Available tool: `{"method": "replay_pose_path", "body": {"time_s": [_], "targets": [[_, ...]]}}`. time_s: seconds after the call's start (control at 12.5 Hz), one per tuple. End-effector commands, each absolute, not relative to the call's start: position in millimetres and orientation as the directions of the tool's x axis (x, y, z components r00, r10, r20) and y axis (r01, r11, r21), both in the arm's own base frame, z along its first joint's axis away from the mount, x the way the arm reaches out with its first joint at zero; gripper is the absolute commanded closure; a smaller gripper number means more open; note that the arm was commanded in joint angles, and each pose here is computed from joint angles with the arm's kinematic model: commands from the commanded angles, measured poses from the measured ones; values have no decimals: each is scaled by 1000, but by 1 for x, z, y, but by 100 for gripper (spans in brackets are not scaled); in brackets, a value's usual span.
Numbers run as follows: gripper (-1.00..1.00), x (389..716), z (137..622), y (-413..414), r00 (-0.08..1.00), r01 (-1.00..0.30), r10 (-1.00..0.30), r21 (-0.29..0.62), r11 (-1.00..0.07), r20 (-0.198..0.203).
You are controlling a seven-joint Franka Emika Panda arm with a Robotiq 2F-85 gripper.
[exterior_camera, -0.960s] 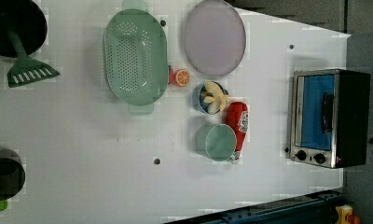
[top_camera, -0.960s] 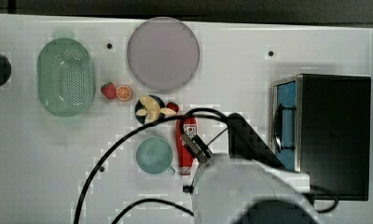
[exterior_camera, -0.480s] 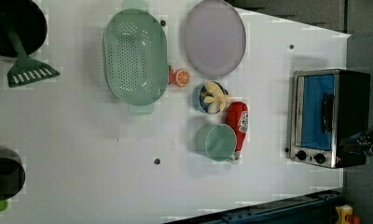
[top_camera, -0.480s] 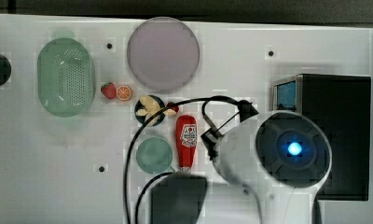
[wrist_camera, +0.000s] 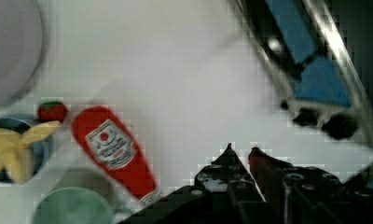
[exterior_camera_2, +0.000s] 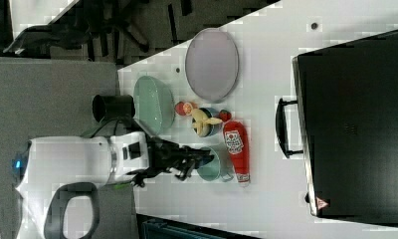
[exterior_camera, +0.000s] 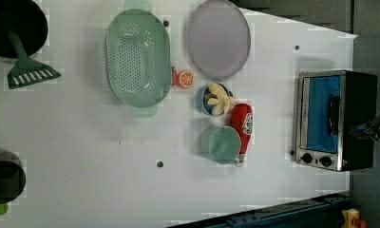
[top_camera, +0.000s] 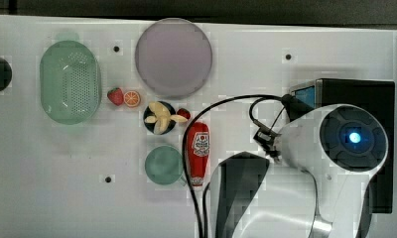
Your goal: Flap open oven.
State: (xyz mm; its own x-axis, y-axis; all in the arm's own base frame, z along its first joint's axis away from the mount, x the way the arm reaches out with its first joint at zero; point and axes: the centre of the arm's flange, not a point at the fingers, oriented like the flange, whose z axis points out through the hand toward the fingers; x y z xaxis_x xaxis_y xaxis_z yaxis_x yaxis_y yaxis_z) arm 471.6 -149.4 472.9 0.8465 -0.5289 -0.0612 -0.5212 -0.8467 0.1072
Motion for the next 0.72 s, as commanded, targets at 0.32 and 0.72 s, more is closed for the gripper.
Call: {"method": "replay_pose_path", "body": {"time_s": [0.32, 0.72], "targets": [[65, 476, 430, -218, 994, -108, -105, 125, -986, 27], [65, 472, 382, -258, 998, -69, -69, 146, -987, 2]]}}
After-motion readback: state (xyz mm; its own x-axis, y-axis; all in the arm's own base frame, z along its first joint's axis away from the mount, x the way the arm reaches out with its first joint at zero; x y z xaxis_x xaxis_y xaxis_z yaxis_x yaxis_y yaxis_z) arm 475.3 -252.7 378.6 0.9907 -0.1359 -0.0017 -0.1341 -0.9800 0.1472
